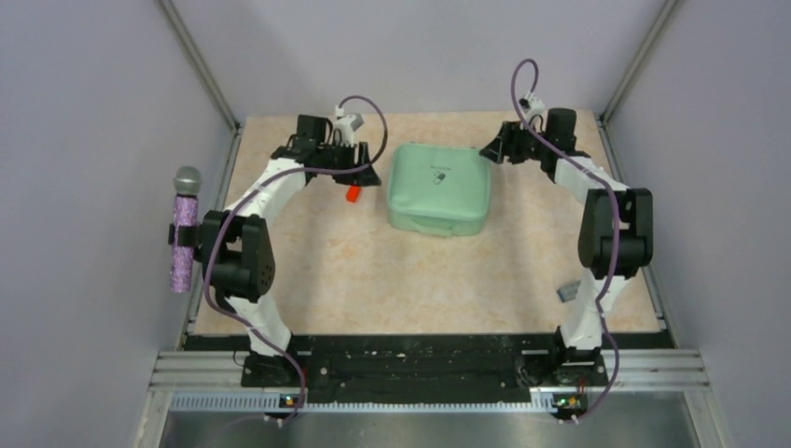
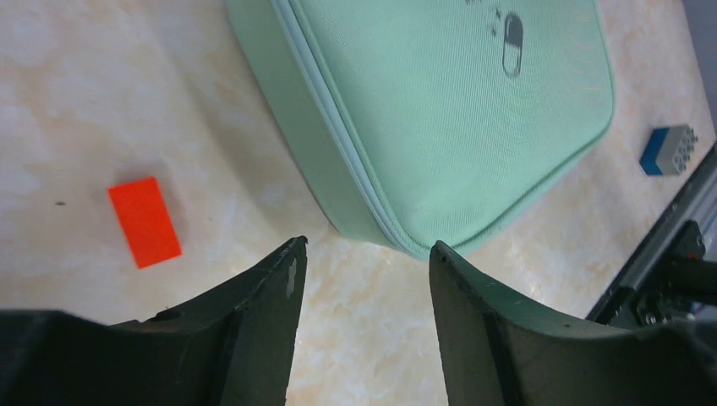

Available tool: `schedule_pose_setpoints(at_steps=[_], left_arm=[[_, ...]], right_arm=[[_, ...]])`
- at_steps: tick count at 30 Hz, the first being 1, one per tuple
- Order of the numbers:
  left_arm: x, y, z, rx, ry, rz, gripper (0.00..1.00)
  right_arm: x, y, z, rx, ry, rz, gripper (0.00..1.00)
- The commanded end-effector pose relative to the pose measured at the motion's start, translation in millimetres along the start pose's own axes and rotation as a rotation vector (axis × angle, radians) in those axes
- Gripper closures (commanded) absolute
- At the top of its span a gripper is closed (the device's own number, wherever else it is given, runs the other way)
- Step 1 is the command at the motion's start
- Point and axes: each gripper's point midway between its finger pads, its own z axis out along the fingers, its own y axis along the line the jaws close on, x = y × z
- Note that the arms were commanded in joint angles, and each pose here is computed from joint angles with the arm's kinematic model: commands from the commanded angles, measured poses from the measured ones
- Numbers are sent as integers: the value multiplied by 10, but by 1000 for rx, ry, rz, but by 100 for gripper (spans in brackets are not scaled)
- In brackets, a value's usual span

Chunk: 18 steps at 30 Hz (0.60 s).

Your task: Organize the medicine kit

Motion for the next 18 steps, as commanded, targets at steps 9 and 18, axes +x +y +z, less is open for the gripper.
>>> schedule_pose_setpoints(at_steps=[9,18], left_arm=[[650,-291,182,221,180,102,49],[451,-249,463,257,171,92,66]], right_arm=[[-82,-114,436,-102,-50,21,43],[478,240,-42,-110,15,80,54]])
